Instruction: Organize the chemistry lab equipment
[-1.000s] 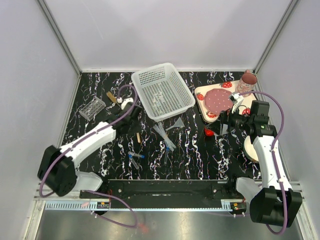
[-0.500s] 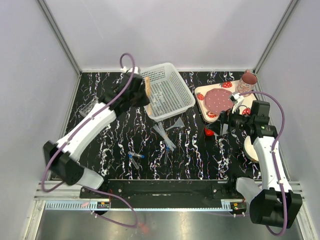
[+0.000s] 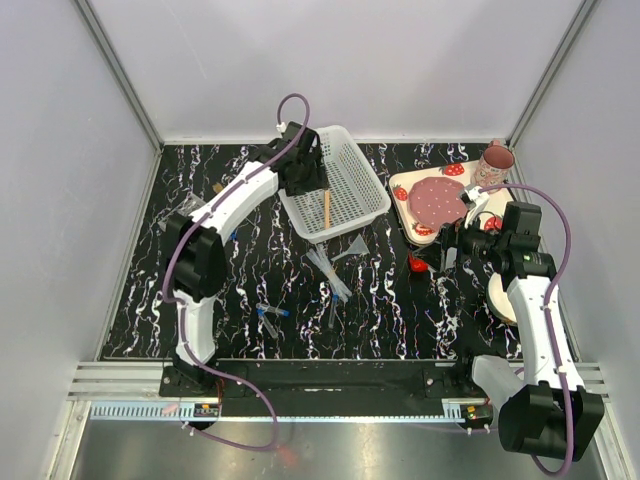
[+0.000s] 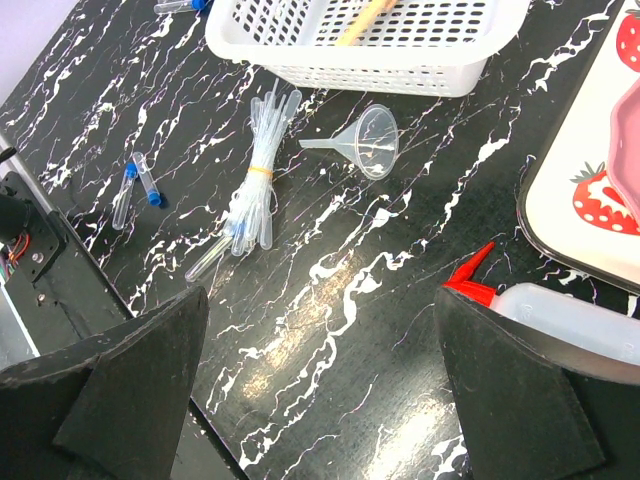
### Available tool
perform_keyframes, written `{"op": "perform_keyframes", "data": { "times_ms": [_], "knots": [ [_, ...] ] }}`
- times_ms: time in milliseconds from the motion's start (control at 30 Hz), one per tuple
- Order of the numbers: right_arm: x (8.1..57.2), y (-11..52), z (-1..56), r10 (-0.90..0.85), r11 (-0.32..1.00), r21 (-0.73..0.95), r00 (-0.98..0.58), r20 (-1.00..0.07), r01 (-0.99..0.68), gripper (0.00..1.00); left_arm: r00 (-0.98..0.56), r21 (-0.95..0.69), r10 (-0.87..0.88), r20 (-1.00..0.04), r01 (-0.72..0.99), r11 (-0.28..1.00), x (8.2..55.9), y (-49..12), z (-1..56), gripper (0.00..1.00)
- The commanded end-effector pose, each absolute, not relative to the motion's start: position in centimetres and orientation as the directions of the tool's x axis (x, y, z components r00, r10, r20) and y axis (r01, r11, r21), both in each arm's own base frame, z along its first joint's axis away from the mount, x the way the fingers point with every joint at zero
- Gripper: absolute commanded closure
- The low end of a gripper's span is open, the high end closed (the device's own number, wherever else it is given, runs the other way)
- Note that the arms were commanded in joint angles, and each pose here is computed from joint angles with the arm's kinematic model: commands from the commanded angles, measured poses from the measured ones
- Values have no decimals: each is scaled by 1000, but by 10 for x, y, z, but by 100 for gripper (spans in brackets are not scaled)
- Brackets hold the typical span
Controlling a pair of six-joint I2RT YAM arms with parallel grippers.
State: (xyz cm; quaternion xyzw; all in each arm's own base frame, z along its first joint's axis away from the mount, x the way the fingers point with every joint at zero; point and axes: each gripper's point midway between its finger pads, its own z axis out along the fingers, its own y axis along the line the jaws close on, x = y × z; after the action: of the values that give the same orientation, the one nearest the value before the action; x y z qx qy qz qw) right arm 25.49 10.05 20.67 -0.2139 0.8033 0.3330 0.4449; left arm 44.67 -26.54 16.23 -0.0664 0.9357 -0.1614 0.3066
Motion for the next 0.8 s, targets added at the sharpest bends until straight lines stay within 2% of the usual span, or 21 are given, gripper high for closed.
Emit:
{"op": "perform_keyframes", "data": {
  "times_ms": [0, 133, 200, 233, 300, 333, 367, 433, 467, 533, 567, 633, 767],
  "knots": [
    [258, 98, 215, -67, 697, 298, -472, -879, -652, 0, -745, -399, -242, -621, 35, 916, 456, -268, 216, 31],
    [259, 97, 215, -66, 698, 299, -474, -878, -651, 0, -686, -379, -237, -688, 61, 923, 447, -248, 253, 15],
    [259, 97, 216, -62, 698, 300, -472, -880, -650, 0, -674, -345, -225, -704, 47, 938, 436, -233, 251, 7],
    [258, 98, 216, -61, 691, 304, -472, -879, -656, 0, -616, -338, -237, -752, 52, 940, 428, -219, 277, 5],
    [255, 100, 215, -62, 679, 308, -470, -880, -667, 0, -618, -306, -222, -754, 31, 952, 410, -200, 263, 1],
    [253, 103, 217, -57, 660, 318, -468, -882, -680, 0, -553, -323, -247, -796, 42, 946, 399, -185, 290, 1],
    [251, 105, 216, -53, 646, 331, -472, -880, -688, 0, -578, -303, -233, -782, 25, 953, 386, -174, 269, 1],
    [247, 112, 216, -44, 601, 360, -478, -877, -714, 0, -514, -328, -264, -816, 36, 944, 363, -150, 290, 1],
    [245, 114, 216, -43, 584, 364, -476, -879, -725, 0, -542, -317, -254, -801, 24, 948, 350, -141, 267, 1],
    [241, 119, 218, -35, 536, 389, -480, -877, -749, 0, -500, -347, -282, -819, 39, 937, 326, -121, 277, 1],
    [240, 121, 220, -31, 520, 397, -482, -876, -756, 0, -524, -341, -278, -805, 27, 940, 315, -114, 258, 1],
    [240, 125, 226, -29, 477, 407, -477, -878, -779, 0, -485, -364, -304, -820, 31, 931, 294, -101, 262, 1],
    [245, 138, 227, -66, 436, 410, -483, -873, -801, 0, -490, -410, -352, -797, 12, 912, 261, -92, 232, 1]
  ]
}}
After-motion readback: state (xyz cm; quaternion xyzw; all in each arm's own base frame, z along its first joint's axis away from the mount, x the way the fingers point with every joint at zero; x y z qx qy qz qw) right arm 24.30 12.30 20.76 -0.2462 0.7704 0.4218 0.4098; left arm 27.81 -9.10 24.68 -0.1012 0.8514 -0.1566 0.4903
